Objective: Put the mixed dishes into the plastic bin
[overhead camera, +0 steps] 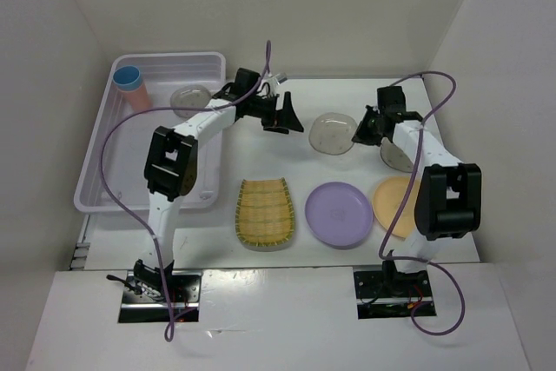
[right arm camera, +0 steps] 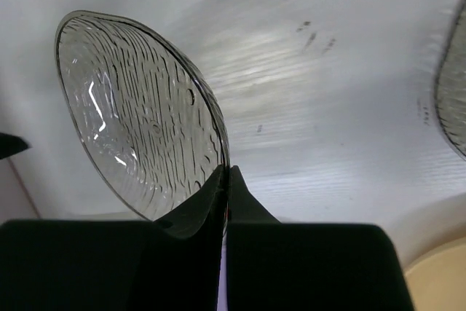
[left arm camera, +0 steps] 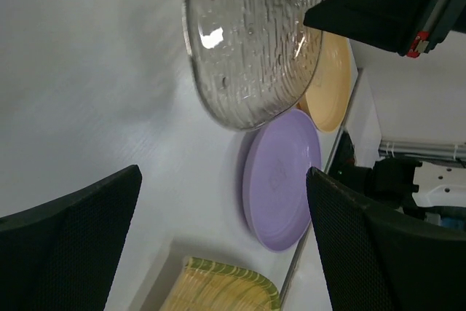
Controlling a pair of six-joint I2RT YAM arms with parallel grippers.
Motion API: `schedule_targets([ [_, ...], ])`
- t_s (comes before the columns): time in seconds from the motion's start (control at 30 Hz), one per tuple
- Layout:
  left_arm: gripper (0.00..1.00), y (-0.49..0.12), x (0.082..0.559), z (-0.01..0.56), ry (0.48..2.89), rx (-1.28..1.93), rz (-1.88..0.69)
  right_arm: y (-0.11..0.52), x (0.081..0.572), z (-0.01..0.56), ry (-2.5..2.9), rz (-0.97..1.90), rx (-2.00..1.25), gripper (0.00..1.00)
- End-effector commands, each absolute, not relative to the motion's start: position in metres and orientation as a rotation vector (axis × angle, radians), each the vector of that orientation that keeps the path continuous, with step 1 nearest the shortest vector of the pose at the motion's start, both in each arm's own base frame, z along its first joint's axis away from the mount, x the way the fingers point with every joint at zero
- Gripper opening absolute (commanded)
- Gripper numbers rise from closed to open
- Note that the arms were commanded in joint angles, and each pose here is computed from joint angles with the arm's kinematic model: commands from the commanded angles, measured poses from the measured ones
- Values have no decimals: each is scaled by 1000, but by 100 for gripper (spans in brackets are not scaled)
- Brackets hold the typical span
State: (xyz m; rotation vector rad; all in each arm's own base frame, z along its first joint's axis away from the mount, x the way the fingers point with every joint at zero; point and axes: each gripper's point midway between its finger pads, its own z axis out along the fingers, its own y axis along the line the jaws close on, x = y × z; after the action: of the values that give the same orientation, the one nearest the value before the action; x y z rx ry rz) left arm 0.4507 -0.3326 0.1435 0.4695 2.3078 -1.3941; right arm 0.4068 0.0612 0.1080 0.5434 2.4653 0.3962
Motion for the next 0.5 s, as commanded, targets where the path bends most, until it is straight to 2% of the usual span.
schedule_targets([
  [0.0, 100, -349, 454, 180, 2145, 625, -1439, 80, 413, 155, 2373, 497, 440, 0],
  [0.17, 100, -361, 447, 181, 2136, 654, -1493, 104, 410, 160, 2371, 546, 366, 0],
  [0.47, 99, -355, 455, 145, 2258, 573, -1346, 136, 413, 187, 2321, 639, 282, 0],
])
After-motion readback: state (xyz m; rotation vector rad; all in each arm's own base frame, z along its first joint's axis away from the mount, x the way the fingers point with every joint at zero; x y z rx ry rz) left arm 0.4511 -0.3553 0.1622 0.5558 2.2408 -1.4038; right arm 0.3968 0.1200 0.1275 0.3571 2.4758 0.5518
